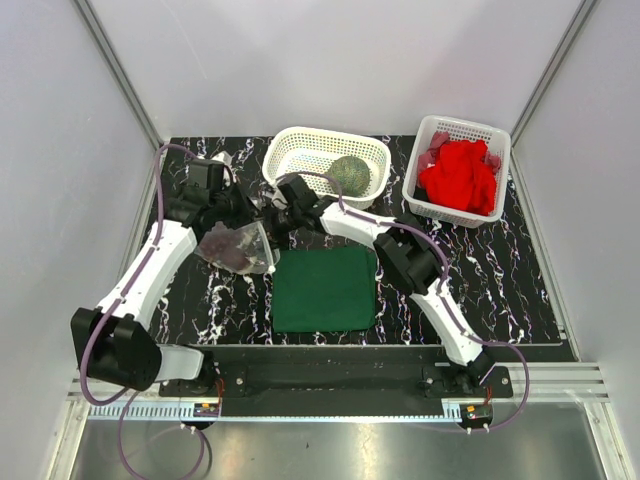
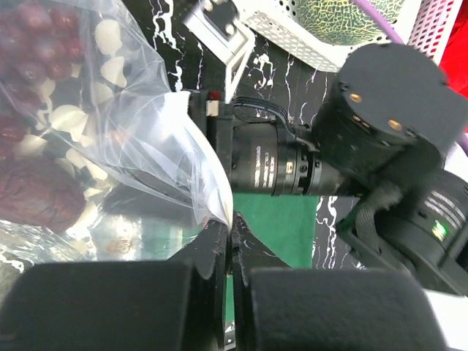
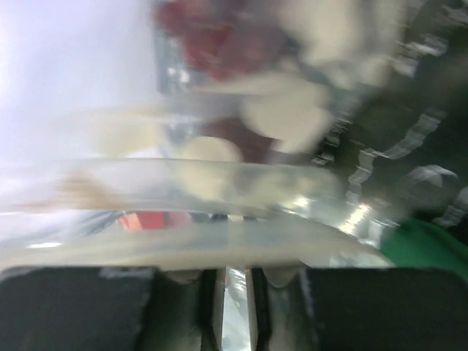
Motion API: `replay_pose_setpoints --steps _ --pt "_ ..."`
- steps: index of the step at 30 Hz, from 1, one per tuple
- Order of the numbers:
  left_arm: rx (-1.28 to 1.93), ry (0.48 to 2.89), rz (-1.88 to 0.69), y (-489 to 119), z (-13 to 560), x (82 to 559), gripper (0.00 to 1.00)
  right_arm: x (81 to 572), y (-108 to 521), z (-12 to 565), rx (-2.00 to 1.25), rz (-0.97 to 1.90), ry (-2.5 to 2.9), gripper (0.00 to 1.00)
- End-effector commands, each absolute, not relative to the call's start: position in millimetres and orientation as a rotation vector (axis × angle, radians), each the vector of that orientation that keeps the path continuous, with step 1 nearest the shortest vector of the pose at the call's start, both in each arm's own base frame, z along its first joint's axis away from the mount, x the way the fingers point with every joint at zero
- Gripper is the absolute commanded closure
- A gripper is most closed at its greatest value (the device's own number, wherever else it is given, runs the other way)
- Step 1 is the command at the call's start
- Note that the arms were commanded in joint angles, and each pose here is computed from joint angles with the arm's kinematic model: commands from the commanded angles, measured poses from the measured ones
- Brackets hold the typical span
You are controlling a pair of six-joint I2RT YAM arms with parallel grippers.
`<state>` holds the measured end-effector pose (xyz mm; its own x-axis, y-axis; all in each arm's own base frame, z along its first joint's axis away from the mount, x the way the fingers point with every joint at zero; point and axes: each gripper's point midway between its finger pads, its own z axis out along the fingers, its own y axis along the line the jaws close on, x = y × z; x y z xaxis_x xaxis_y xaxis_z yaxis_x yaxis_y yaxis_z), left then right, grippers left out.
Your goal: Open the zip-top bag and remove the fake food
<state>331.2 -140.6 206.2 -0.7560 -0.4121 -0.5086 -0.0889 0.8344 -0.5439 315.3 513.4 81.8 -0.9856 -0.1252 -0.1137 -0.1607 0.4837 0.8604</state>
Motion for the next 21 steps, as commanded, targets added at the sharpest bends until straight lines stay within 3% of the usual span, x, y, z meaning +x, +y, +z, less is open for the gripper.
replay_pose_setpoints --steps 1,6,11,15,21 --pt "-0.335 2.283 -0.774 -157 238 351 1.0 314 538 111 -0.376 1.657 2.556 0.76" --pt "-0.328 2.307 -0.808 -172 233 355 1.0 326 542 99 -0.364 1.606 2.539 0.53" --pt "-0.33 2.317 -0.849 -184 227 352 1.0 326 549 81 -0.374 1.63 2.559 0.45" --pt "-0.33 2.326 -0.855 -187 224 352 1.0 323 543 63 -0.421 1.594 2.573 0.27" --pt "-0.336 2.327 -0.863 -191 223 354 1.0 292 549 51 -0.556 1.621 2.585 0.18"
